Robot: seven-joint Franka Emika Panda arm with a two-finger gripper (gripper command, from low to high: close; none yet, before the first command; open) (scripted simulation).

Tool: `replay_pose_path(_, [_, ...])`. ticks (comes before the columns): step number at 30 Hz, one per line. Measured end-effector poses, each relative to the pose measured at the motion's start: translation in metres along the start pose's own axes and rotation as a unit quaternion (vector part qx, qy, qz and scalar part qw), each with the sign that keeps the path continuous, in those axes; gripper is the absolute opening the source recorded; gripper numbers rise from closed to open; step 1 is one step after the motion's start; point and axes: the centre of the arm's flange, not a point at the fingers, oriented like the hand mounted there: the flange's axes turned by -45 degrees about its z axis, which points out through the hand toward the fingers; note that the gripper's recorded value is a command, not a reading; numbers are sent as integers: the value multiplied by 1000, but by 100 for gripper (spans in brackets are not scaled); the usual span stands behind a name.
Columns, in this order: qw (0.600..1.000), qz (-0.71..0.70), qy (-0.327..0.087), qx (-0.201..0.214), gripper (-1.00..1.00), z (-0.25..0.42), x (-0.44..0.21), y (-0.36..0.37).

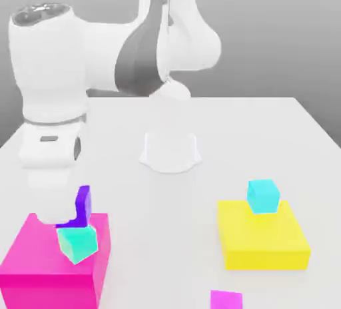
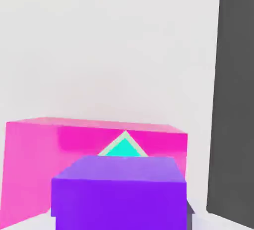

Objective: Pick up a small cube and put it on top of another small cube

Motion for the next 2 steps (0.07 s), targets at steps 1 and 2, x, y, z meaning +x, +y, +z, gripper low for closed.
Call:
replay_pose_path(1, [1000,0,0,0,100,0,0,0])
replay_pose_path(2, [1000,0,0,0,100,0,0,0])
